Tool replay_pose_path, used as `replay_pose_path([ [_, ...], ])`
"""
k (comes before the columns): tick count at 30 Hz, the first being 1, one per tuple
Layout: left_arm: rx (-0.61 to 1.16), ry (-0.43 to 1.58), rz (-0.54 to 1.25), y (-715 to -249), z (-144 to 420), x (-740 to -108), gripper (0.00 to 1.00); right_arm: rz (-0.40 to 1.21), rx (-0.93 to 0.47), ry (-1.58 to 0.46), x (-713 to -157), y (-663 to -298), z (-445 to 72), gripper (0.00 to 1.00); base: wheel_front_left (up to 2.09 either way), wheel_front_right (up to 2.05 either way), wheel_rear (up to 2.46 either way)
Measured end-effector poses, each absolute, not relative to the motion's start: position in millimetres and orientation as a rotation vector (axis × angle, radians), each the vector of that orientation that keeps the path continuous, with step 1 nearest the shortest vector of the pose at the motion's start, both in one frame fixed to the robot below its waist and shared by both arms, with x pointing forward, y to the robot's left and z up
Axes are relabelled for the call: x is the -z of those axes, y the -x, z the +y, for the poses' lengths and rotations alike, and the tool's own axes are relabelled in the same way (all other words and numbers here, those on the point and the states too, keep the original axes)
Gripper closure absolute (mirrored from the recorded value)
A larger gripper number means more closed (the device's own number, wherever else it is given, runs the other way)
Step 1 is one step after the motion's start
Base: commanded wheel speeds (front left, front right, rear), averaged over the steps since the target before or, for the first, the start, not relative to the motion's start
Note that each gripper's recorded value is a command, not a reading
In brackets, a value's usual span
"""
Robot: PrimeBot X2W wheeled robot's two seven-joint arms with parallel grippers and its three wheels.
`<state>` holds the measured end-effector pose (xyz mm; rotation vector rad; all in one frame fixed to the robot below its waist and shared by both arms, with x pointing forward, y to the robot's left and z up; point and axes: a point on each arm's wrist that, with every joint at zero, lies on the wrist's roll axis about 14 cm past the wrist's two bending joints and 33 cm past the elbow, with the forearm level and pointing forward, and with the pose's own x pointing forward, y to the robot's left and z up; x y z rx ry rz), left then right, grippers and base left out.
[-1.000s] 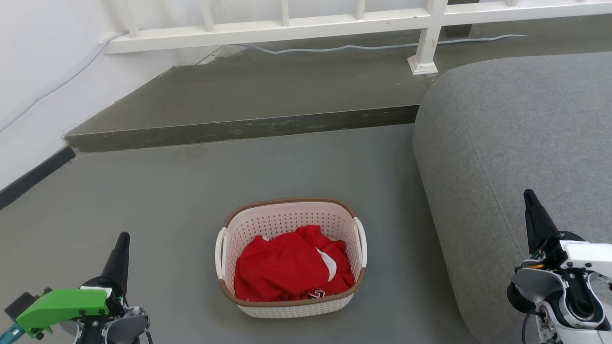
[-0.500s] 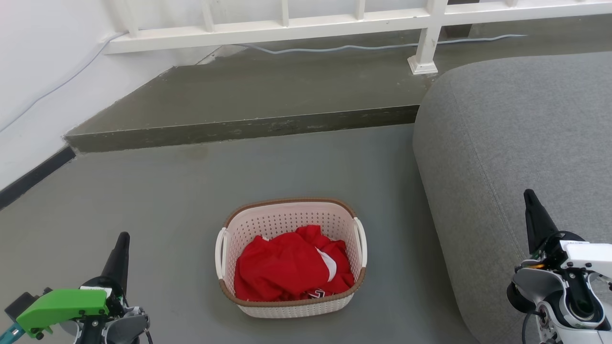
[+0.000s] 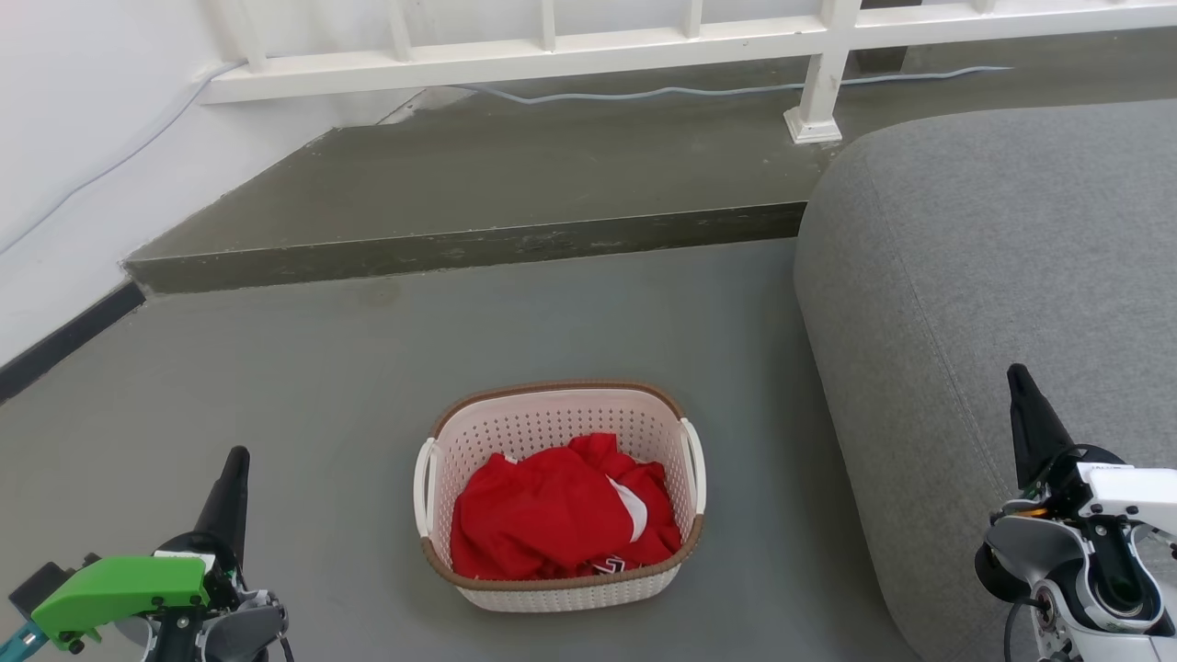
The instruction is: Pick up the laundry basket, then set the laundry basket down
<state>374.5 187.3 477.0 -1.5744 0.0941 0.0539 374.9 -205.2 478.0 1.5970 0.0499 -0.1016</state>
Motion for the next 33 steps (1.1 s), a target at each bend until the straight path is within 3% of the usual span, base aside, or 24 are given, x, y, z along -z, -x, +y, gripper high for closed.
replay_pose_path([
  [33, -0.054, 1.575, 0.093, -374.5, 187.5, -477.0, 1.00, 0.046, 0.104, -1.596, -478.2, -374.9, -206.1, 1.00, 0.00, 0.00, 0.00],
])
